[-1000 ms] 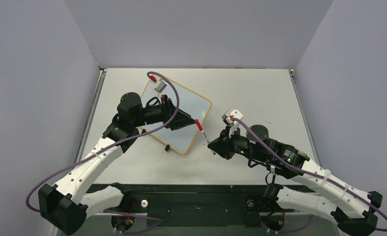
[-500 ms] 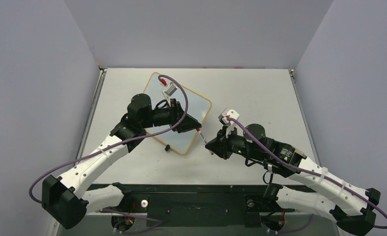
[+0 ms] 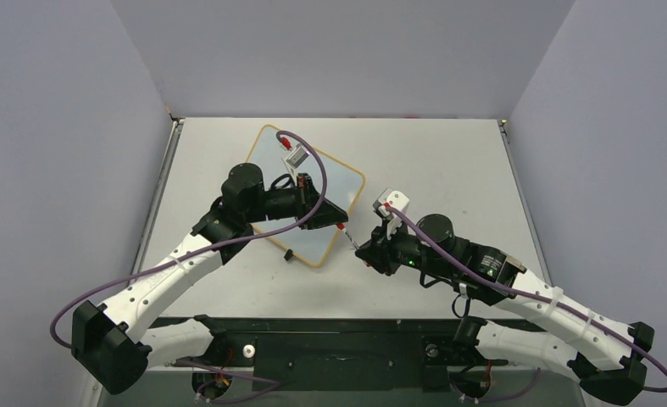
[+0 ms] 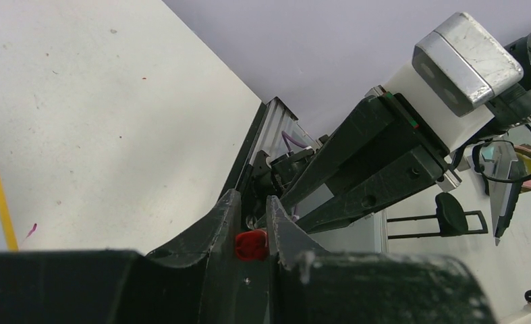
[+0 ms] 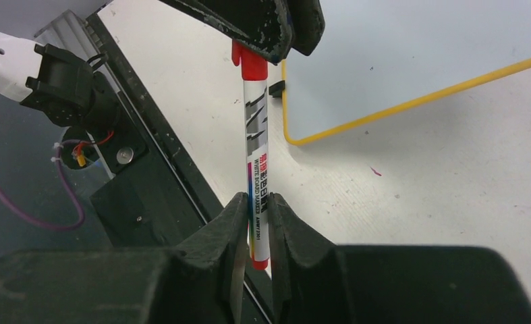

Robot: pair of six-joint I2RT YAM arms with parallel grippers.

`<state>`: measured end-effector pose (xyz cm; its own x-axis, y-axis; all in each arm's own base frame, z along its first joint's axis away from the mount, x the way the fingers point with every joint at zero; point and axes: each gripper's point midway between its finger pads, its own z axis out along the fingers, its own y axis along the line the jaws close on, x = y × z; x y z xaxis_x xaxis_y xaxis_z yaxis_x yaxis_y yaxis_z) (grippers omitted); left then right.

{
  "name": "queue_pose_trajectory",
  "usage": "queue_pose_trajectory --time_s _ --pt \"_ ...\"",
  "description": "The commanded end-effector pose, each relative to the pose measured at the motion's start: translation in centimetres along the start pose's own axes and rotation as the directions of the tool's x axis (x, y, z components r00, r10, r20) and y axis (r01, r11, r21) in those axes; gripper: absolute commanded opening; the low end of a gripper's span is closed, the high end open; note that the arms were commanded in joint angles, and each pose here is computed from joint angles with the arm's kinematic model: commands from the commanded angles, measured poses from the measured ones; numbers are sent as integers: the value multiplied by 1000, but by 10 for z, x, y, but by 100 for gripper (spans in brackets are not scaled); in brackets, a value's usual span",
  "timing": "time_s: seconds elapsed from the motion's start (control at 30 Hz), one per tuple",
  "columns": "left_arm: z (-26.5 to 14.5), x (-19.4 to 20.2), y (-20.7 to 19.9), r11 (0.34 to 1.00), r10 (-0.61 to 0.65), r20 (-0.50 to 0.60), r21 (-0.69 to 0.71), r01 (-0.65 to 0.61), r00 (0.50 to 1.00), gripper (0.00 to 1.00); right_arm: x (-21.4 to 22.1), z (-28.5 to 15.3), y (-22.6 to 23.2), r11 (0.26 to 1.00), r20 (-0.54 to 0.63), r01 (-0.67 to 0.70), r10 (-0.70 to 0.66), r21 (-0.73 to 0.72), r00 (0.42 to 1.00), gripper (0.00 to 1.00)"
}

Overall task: Write a sentence on the whiteboard
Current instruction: Open the whiteboard marker at the center of the board.

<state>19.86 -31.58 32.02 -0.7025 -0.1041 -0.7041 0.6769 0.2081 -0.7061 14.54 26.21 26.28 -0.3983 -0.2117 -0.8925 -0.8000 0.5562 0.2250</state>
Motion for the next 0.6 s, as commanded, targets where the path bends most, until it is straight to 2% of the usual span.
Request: queue_pose_trajectory --time_s 0.0,0.03,0.1,0.33,0.57 --pt "1 -18 -7 997 72 63 0 -73 995 0 -35 -6 2 1000 113 -9 6 21 994 24" --pt "0 -21 -6 997 73 79 -12 -72 994 0 -35 -5 -2 999 119 -15 11 39 993 42" --pt "-2 -26 -6 998 68 113 -25 -66 991 0 -38 -4 -7 996 137 -46 36 71 990 56" --pt "-14 -49 -19 998 56 270 -20 -53 961 0 -52 -12 -33 966 291 -178 118 188 950 64" --pt "-32 -75 -34 999 44 432 -4 -47 901 0 -70 -28 -42 937 475 -306 195 167 858 66"
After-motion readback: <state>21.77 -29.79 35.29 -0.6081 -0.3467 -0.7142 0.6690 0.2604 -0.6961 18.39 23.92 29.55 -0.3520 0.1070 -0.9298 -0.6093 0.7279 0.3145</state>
